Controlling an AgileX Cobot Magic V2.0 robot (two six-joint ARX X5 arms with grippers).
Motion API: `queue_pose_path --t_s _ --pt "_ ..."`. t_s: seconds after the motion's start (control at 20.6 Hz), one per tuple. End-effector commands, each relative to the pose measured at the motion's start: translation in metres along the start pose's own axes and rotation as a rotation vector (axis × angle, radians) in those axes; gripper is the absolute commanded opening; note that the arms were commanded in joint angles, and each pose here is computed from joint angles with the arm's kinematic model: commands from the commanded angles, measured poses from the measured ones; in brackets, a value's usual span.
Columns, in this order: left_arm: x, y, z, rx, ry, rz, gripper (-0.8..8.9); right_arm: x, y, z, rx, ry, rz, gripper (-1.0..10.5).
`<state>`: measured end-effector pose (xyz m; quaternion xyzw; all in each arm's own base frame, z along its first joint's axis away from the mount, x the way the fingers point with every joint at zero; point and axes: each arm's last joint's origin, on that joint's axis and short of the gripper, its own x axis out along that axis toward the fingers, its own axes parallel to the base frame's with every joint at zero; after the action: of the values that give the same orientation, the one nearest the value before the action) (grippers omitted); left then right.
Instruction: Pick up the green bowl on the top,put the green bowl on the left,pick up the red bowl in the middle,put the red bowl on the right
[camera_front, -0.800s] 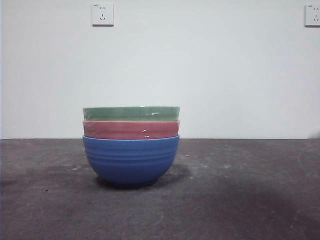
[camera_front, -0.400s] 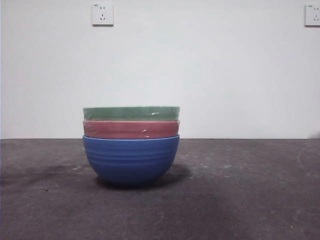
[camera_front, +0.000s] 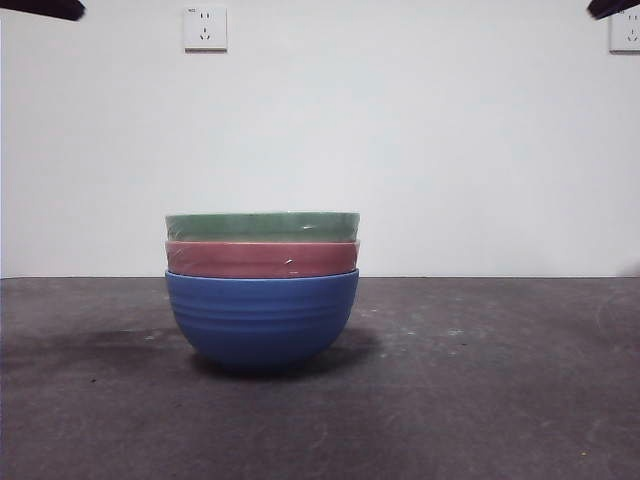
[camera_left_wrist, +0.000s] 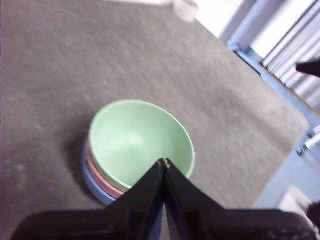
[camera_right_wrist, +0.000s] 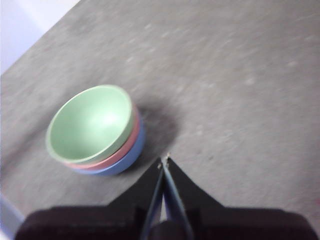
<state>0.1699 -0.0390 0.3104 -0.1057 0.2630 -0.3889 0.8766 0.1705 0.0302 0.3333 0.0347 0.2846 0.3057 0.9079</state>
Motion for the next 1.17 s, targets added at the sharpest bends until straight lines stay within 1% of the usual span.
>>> queue_pose_path --t_s 0.05,0.15,0.19,0.34,0.44,0.63,0.78,0.88,1.02,1.17 --pt "0.008 -0.004 -0.001 0.041 0.031 -0.037 1.23 0.005 -0.002 0.000 -0.014 0.020 0.012 1.2" --pt "0.014 -0.006 -0.001 0.048 0.047 -0.045 2.69 0.007 -0.002 0.000 -0.013 0.028 0.020 2.4" --pt "0.019 -0.008 -0.002 0.055 0.063 -0.043 3.20 0.010 -0.001 0.000 -0.014 0.036 0.028 2.6" --pt "0.039 -0.017 0.000 0.095 0.130 -0.068 3.18 0.015 0.003 0.000 -0.025 0.053 0.055 2.6" --pt "0.054 -0.028 0.006 0.171 0.193 -0.066 3.18 0.020 0.007 0.000 -0.038 0.066 0.080 2.6" --pt "0.093 -0.055 0.018 0.390 0.392 -0.023 3.15 0.028 0.012 -0.001 -0.051 0.095 0.115 2.6" --pt "0.122 -0.067 0.016 0.525 0.528 0.001 3.15 0.029 0.013 -0.001 -0.053 0.100 0.121 2.5" --pt "0.141 -0.068 0.009 0.568 0.588 0.014 3.15 0.029 0.013 -0.001 -0.053 0.100 0.121 2.5" --pt "0.161 -0.063 -0.004 0.564 0.667 0.003 3.15 0.029 0.013 -0.001 -0.053 0.101 0.121 2.5" --pt "0.172 -0.058 -0.011 0.566 0.709 -0.002 3.15 0.029 0.013 -0.001 -0.053 0.101 0.121 2.5"
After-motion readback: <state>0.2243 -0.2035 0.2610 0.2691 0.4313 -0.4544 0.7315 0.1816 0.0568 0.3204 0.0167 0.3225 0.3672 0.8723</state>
